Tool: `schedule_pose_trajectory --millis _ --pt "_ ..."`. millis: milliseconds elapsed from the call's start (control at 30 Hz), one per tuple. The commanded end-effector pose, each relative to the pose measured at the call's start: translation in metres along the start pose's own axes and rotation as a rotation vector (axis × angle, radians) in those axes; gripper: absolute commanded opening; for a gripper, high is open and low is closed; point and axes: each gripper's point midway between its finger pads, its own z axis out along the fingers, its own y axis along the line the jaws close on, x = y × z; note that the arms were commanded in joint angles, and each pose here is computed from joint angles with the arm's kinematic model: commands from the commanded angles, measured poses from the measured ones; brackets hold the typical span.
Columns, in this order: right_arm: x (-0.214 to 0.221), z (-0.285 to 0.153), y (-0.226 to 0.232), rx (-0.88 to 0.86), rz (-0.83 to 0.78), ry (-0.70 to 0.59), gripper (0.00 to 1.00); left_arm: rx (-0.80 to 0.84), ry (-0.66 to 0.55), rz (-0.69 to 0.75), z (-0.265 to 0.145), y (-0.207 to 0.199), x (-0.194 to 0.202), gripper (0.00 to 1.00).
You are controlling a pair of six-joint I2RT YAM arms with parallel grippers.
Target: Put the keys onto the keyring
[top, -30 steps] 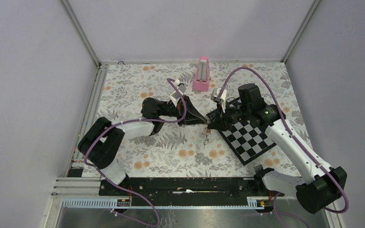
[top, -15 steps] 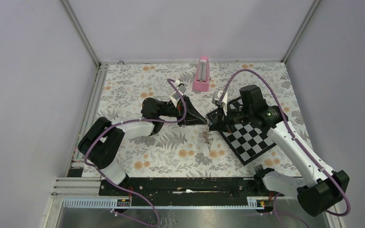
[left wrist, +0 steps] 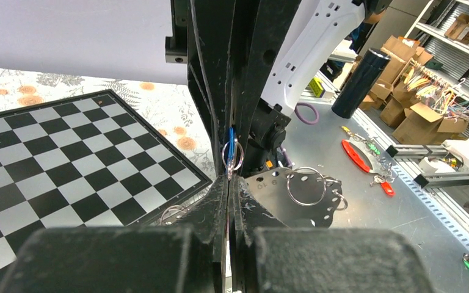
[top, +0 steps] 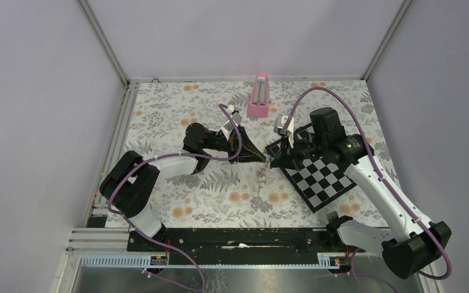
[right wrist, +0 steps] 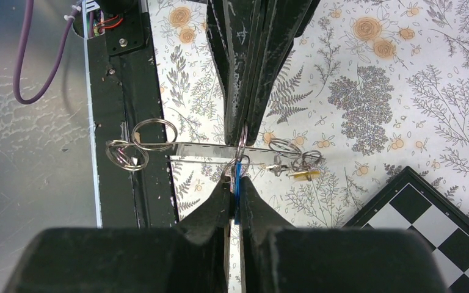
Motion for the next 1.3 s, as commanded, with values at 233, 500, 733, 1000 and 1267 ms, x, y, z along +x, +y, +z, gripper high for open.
schedule_pose_trajectory --millis 233,500,733,1000,1267 --pt "-0.018 -0.007 -0.004 0.026 -0.03 -0.017 0.0 0.007 0.022 0.13 -0.003 -0.007 -0.009 0.0" --pt "-0.018 -0.003 -0.011 0.033 0.007 0.0 0.0 -0.009 0.07 0.122 -0.001 0.0 -0.002 0.0" --pt "-0.022 0.004 -0.014 0.03 0.017 0.004 0.0 -0.041 0.1 0.122 0.001 0.008 0.001 0.0" --pt "-0.028 0.002 -0.021 0.068 -0.011 0.016 0.0 -0.111 0.145 0.148 -0.009 0.022 -0.007 0.26" --pt "-0.03 0.015 -0.025 0.079 -0.052 0.062 0.0 -0.276 0.18 0.185 -0.062 0.041 -0.032 0.69"
